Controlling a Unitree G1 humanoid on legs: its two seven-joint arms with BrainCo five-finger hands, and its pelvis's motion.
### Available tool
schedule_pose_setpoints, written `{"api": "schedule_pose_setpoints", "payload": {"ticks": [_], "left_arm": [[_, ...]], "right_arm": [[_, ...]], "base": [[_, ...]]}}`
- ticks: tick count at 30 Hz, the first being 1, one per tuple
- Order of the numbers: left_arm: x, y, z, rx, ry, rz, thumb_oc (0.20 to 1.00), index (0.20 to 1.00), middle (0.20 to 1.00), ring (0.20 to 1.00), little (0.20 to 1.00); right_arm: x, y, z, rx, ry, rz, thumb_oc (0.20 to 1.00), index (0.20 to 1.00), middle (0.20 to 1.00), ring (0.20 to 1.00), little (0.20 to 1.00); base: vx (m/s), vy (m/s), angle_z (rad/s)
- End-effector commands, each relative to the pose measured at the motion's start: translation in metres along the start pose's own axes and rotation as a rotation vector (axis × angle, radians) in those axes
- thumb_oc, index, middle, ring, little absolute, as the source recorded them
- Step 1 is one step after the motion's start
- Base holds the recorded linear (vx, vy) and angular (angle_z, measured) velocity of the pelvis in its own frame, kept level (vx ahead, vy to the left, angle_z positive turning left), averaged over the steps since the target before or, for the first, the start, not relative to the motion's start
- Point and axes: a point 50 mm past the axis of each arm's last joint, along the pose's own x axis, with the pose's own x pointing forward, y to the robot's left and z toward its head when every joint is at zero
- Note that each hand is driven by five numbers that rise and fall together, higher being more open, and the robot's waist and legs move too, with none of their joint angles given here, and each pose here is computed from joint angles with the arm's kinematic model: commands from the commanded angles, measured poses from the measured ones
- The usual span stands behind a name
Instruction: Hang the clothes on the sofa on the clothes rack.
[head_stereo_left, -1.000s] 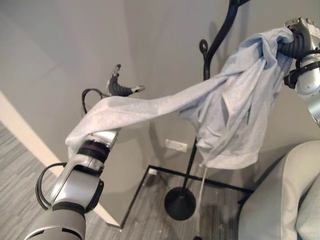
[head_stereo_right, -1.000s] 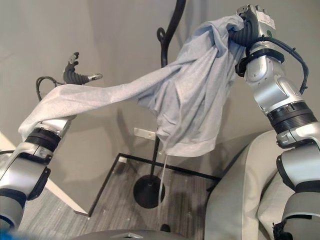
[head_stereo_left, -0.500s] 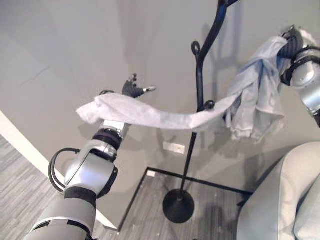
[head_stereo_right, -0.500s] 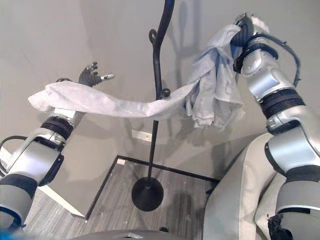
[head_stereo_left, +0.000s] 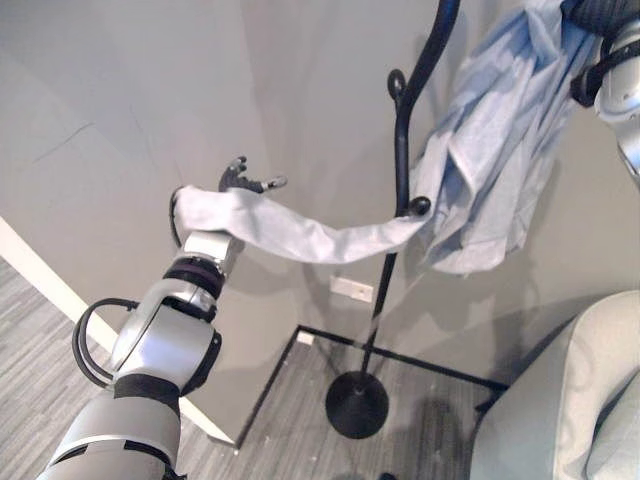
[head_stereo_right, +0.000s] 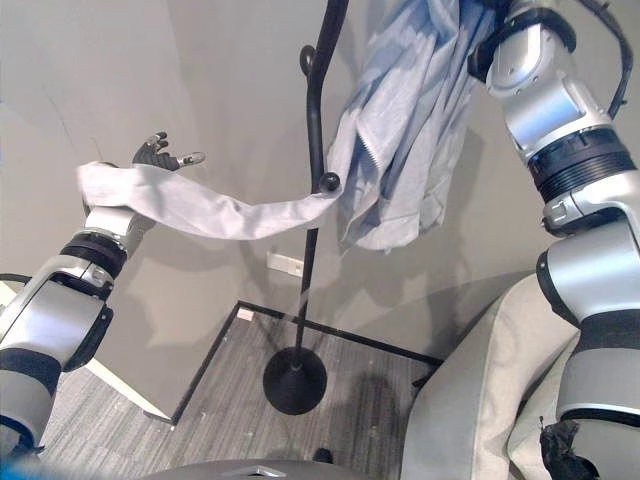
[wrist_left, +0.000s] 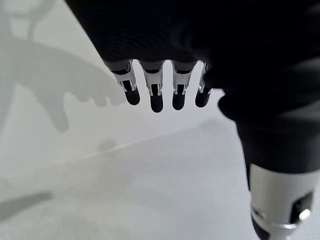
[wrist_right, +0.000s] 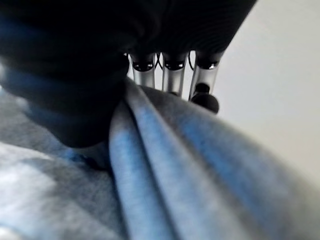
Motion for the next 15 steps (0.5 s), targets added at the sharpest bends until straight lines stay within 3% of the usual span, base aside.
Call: {"api": "schedule_pose_setpoints", "payload": {"ticks": [1,4,7,15], "left_arm": [[-0.001,0.021,0.041,0.107,-0.196,0.033,1.0,1.0,1.0,1.0,1.0],[-0.011,0.018,0.047,0.076,-0.294,-0.006,1.0,1.0,1.0,1.0,1.0],[-0.018,0.018,0.045,0.098,-0.334,-0.034,1.0,1.0,1.0,1.0,1.0],[-0.041,0.027,0.036,0.097,-0.412,-0.062,1.0,1.0,1.0,1.0,1.0]], "right_arm": [[0.015,-0.05,0.029,0.066,-0.118,-0.15,0.2,0.2,0.2,0.2,0.2],[-0.003,-0.014,0.057,0.142,-0.263,0.032,0.2,0.2,0.2,0.2,0.2],[-0.017,-0.002,0.07,0.195,-0.339,0.099,0.2,0.2,0.2,0.2,0.2],[-0.02,-0.035,0.09,0.202,-0.438,-0.061,0.2,0.2,0.2,0.2,0.2]], "base": [[-0.01,-0.013,0.06],[0.0,0.0,0.0],[0.0,0.0,0.0],[-0.01,0.005,0.02]]}}
